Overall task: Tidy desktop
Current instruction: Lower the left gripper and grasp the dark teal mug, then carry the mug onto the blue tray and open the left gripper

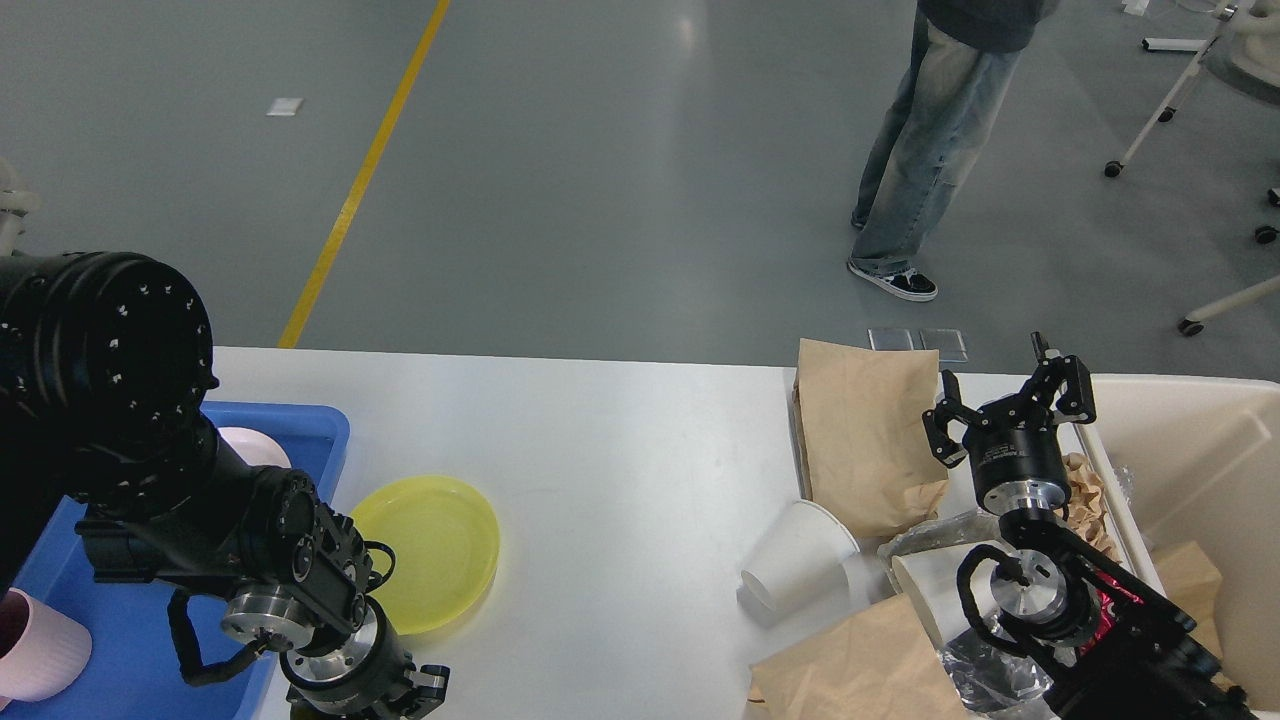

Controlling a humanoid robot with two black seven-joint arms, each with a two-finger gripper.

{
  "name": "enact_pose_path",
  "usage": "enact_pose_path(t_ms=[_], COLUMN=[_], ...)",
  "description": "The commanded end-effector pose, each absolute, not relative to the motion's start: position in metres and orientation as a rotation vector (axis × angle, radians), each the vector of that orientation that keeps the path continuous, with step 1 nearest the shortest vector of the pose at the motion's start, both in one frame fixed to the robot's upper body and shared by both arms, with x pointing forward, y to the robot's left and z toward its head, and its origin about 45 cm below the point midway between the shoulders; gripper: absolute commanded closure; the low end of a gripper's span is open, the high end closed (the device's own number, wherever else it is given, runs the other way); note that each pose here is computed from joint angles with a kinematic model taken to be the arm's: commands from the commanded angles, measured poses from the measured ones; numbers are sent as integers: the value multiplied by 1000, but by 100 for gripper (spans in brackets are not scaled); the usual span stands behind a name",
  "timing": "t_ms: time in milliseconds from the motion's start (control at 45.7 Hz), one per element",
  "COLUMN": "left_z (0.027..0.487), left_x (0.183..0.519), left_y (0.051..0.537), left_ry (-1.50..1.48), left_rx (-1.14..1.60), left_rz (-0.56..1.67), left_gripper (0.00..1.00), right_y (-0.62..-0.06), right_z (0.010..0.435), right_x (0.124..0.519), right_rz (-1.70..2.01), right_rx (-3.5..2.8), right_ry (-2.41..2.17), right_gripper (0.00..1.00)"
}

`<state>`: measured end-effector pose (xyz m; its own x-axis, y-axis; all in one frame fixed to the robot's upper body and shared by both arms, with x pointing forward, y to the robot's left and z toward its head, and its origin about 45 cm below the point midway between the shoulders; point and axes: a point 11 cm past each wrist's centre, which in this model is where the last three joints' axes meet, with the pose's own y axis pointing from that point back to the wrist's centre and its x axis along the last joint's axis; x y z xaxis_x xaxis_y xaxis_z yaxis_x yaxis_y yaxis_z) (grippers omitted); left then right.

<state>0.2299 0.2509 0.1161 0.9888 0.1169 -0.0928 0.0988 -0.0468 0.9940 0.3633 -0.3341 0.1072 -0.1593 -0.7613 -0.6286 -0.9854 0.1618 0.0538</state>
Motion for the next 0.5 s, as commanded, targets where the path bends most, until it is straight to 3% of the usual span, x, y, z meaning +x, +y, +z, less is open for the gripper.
enact_pose_path(t_ms=[0,197,481], left_z=[117,140,243], left_x=[231,238,273], left_y=[255,267,288], left_ry=[163,195,206], left_rx=[1647,1639,1631], left_rz=[25,71,155], left_gripper=[100,100,100], right_y=[-334,-334,-334], right_z=[107,107,107], right_x=[363,363,363], right_rz=[644,644,644], right_rx=[-1651,-1651,-1651], right_ry=[1984,1984,1984], right_gripper=[0,0,0])
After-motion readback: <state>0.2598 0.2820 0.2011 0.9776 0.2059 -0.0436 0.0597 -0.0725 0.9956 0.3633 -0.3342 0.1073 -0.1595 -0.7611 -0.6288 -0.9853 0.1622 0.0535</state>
